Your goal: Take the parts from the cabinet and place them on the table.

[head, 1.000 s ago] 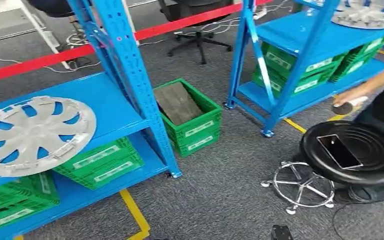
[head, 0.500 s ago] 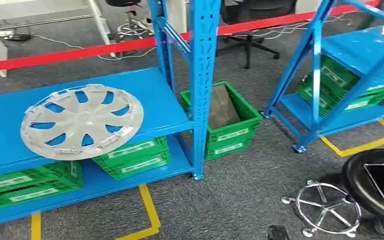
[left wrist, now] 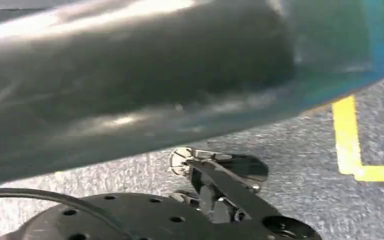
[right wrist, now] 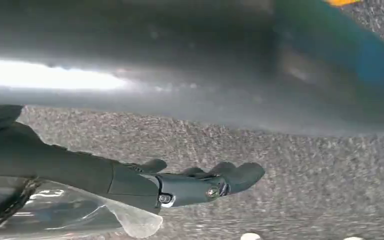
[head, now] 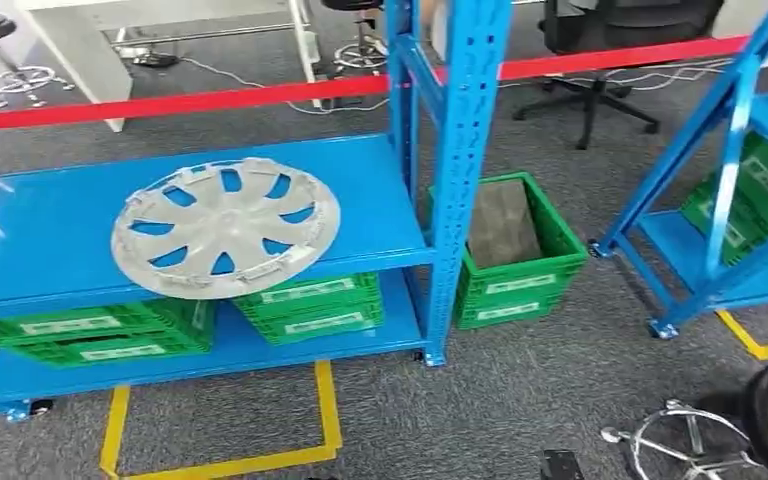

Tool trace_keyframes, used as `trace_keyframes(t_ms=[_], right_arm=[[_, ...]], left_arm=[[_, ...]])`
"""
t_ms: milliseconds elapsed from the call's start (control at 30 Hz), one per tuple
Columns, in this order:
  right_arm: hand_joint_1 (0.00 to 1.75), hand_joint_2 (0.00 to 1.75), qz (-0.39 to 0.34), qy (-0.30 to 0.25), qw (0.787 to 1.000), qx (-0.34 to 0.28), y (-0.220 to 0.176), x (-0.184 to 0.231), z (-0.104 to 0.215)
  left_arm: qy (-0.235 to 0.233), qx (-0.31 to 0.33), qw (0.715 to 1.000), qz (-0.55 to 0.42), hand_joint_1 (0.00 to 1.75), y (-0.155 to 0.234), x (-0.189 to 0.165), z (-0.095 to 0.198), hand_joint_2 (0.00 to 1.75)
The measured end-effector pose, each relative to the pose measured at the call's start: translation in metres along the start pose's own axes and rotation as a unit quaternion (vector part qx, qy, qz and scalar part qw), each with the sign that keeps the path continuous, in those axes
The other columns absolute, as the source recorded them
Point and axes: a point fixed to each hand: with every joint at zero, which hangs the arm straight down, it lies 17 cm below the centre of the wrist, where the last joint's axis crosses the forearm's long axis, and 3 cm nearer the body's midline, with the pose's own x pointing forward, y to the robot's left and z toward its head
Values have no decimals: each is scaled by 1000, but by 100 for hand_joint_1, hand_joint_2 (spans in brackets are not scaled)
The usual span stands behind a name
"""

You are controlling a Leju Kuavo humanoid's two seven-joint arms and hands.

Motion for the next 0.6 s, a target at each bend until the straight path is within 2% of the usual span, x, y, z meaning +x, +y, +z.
trace_keyframes(t_ms=[533, 567, 600], right_arm=[[0, 0, -1, -2, 1000, 1, 2, 3, 0], [0, 0, -2, -2, 1000, 1, 2, 3, 0], [0, 0, -5, -2, 1000, 1, 2, 3, 0]], left_arm=[[0, 1, 1000, 7, 0, -1, 2, -1, 0], [0, 1, 1000, 8, 0, -1, 2, -1, 175], [0, 1, 1000, 10, 0, -1, 3, -1, 175]])
